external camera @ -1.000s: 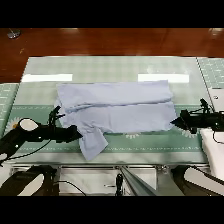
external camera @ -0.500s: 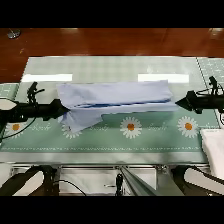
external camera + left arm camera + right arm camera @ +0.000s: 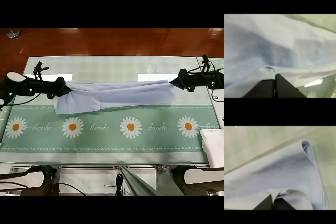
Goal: Fold the shirts.
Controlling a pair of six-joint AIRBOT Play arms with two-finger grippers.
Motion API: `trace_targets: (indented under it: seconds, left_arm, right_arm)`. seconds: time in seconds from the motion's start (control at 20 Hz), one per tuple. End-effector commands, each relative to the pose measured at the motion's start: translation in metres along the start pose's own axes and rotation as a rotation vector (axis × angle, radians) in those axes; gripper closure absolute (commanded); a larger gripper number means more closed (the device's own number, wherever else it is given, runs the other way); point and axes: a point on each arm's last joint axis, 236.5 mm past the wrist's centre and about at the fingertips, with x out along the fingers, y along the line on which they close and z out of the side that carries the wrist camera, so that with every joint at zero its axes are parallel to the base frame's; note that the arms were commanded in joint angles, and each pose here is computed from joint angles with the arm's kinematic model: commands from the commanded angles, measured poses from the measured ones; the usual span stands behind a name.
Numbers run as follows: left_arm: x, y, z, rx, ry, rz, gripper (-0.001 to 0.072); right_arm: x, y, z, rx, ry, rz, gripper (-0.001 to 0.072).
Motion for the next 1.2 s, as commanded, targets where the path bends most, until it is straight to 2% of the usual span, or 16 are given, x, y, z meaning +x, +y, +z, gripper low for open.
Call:
trace_targets:
  seconds: [0.0, 0.1, 0.15, 0.2, 0.25, 0.3, 0.45, 0.6, 0.7, 0.85, 1.15]
  left_arm:
    - [0.019, 0.001, 0.018, -0.001, 0.049, -0.01, 0.0683]
    - [0.025, 0.005, 0.022, -0.006, 0.055, -0.008, 0.0683]
    - [0.028, 0.007, 0.021, -0.013, 0.06, -0.006, 0.0654]
    - [0.028, 0.01, 0.021, -0.003, 0.063, 0.006, 0.0376]
    - [0.025, 0.014, 0.019, 0.004, 0.072, 0.019, 0.0014]
    - [0.014, 0.021, 0.019, 0.026, 0.1, 0.042, 0.0001]
    - [-0.042, 0.057, 0.028, -0.007, 0.154, 0.166, 0.0003]
    - [-0.105, 0.086, 0.043, -0.032, 0.052, 0.252, 0.0004]
    - [-0.132, 0.076, 0.054, -0.022, -0.103, 0.248, 0.0004]
    - [-0.148, 0.037, 0.04, 0.086, -0.292, 0.243, 0.0003]
    - [-0.121, -0.019, -0.019, 0.23, -0.249, 0.171, 0.0004]
  right_arm:
    - [0.03, 0.005, 0.019, 0.012, 0.016, 0.008, 0.0694]
    - [0.042, 0.002, 0.024, 0.028, 0.027, 0.009, 0.0693]
    - [0.047, -0.001, 0.026, 0.04, 0.031, 0.007, 0.0672]
    - [0.049, -0.004, 0.026, 0.056, 0.034, 0.006, 0.0451]
    - [0.047, -0.007, 0.028, 0.056, 0.03, 0.002, 0.0168]
    - [0.039, -0.01, 0.032, 0.043, 0.022, 0.005, 0.0079]
    - [-0.001, -0.037, 0.045, 0.027, 0.012, -0.035, 0.008]
    - [-0.025, -0.085, 0.032, 0.113, 0.077, -0.118, 0.008]
    - [-0.017, -0.093, 0.021, 0.122, 0.128, -0.111, 0.008]
    - [0.009, -0.077, 0.006, 0.096, 0.2, -0.032, 0.008]
    - [0.054, -0.041, -0.033, 0.013, 0.338, 0.008, 0.0088]
